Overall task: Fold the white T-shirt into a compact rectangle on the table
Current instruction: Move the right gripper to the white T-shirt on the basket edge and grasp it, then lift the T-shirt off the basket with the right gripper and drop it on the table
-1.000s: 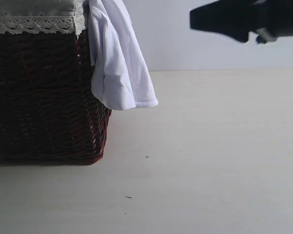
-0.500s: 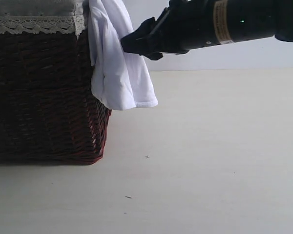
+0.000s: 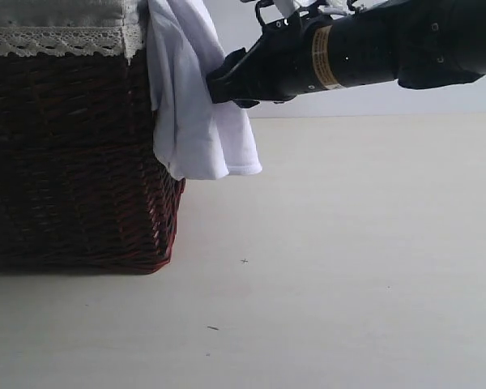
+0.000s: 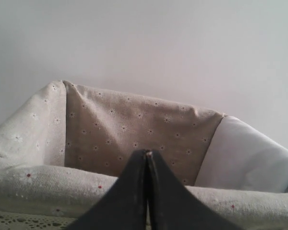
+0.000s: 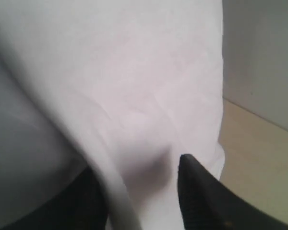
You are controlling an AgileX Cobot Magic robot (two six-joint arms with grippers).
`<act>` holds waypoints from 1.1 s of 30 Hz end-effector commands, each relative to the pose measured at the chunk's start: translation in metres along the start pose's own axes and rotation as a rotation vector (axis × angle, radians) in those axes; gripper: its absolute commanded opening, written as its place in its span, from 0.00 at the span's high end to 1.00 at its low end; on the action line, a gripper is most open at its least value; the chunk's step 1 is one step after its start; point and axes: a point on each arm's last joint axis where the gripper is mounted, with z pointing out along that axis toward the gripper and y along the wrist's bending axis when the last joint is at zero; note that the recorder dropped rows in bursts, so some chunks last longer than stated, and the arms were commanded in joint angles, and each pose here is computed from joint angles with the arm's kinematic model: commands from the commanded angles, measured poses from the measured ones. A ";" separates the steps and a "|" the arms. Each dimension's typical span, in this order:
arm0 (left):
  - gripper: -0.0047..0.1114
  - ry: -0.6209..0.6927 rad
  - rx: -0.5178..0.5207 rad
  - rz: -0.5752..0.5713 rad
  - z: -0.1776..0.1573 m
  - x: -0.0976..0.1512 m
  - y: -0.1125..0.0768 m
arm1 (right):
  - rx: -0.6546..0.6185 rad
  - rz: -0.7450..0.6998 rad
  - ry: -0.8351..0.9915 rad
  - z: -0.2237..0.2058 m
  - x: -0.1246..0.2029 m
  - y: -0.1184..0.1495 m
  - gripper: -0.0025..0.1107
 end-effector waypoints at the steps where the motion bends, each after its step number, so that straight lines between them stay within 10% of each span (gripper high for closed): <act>1: 0.96 -0.016 0.015 -0.008 -0.001 -0.001 -0.002 | 0.014 0.035 -0.008 0.004 0.001 -0.002 0.80; 4: 0.96 -0.015 0.014 -0.008 -0.001 -0.001 -0.002 | 0.016 -0.004 -0.016 0.004 -0.002 -0.002 0.98; 33: 0.96 -0.028 0.027 -0.009 0.000 0.006 -0.001 | 0.177 -0.133 -0.447 -0.116 -0.125 0.018 0.98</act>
